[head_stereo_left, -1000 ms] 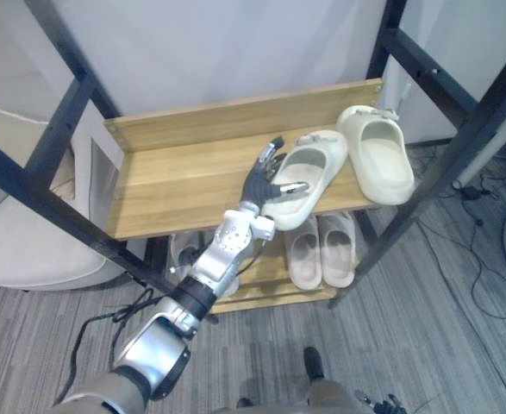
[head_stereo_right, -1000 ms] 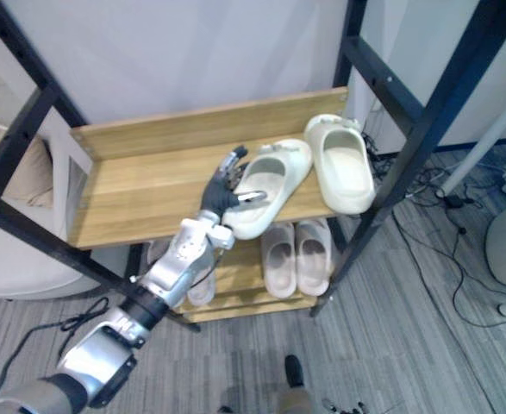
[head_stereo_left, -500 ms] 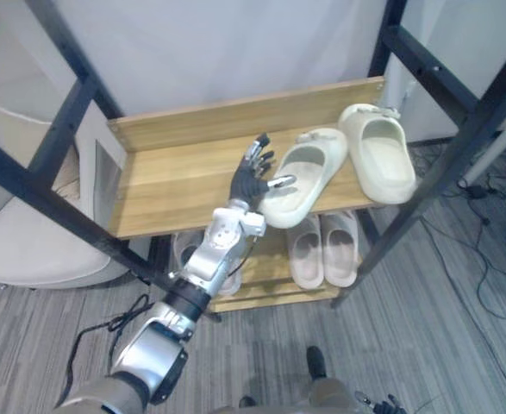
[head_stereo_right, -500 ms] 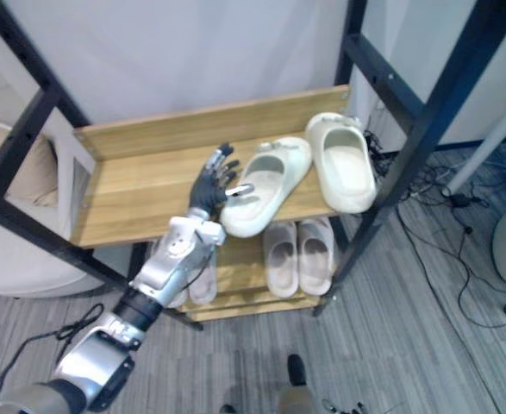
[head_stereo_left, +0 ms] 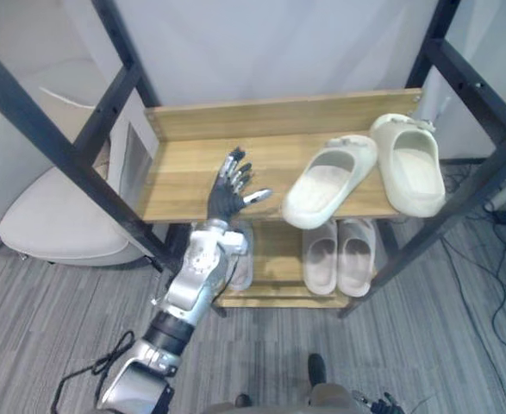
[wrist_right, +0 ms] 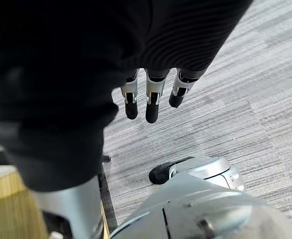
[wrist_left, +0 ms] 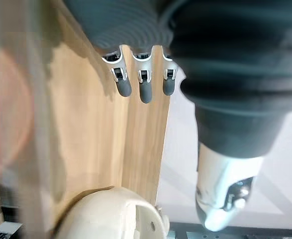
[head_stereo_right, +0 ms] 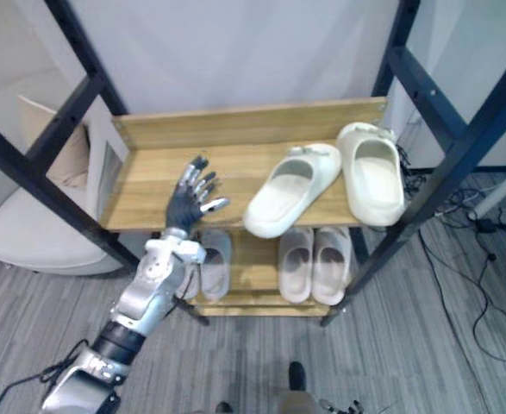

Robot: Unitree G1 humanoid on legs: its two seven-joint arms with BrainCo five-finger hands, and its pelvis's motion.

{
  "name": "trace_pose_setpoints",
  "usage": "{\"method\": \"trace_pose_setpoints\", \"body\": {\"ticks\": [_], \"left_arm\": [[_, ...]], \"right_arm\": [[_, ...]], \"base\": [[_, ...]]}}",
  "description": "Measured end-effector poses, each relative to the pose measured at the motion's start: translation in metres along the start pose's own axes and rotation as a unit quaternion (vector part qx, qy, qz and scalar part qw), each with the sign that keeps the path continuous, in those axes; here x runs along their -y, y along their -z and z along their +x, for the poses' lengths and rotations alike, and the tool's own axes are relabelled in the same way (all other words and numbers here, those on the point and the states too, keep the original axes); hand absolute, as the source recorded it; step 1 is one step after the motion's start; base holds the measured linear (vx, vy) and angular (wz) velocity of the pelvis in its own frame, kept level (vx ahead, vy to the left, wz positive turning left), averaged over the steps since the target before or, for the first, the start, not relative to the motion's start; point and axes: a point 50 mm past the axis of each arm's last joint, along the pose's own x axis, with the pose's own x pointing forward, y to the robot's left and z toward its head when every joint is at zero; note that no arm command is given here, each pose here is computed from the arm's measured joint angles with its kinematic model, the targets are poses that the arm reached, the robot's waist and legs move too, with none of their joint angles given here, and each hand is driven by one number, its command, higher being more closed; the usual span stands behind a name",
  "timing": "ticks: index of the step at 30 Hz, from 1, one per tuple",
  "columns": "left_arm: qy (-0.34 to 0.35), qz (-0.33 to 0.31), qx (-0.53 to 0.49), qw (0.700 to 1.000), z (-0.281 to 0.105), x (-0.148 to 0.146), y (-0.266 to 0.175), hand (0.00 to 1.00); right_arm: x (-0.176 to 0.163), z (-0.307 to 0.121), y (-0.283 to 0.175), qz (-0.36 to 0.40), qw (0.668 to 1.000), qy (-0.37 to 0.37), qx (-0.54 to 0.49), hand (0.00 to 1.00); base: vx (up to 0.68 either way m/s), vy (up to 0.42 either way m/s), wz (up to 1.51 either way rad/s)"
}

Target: Organize the slippers on the shoe rack

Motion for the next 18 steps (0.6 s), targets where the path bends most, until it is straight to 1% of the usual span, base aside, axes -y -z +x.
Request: {"method": "trace_pose_setpoints", "body": {"ticks": [3,4,9,11,15,18], "left_arm": [[0.011,-0.007,-0.006,1.000,-0.004,0.005,0.003,0.00],[0.028,-0.009,-0.010,1.000,-0.006,0.010,0.005,0.00],[0.057,-0.008,-0.018,0.998,-0.009,0.020,0.010,0.00],[0.085,-0.007,-0.026,0.996,-0.011,0.029,0.014,0.00],[0.117,-0.007,-0.034,0.993,-0.015,0.042,0.018,0.00],[0.126,-0.005,-0.034,0.991,-0.017,0.046,0.019,0.00]], "right_arm": [[-0.002,0.000,-0.001,-0.003,1.000,-0.003,0.002,0.00],[-0.002,0.000,-0.001,-0.007,1.000,-0.005,0.001,0.00],[-0.004,0.000,-0.001,-0.015,1.000,-0.009,0.002,0.00],[-0.005,0.000,0.000,-0.017,1.000,-0.011,0.001,0.00],[-0.005,0.000,0.001,-0.021,1.000,-0.012,0.000,0.00],[-0.005,0.000,0.001,-0.022,1.000,-0.012,-0.001,0.00]], "base": [[-0.03,-0.024,0.10],[-0.02,-0.024,0.15],[-0.02,-0.017,0.06],[0.00,0.000,0.00],[0.00,-0.008,-0.02],[-0.01,-0.013,-0.05]]}}
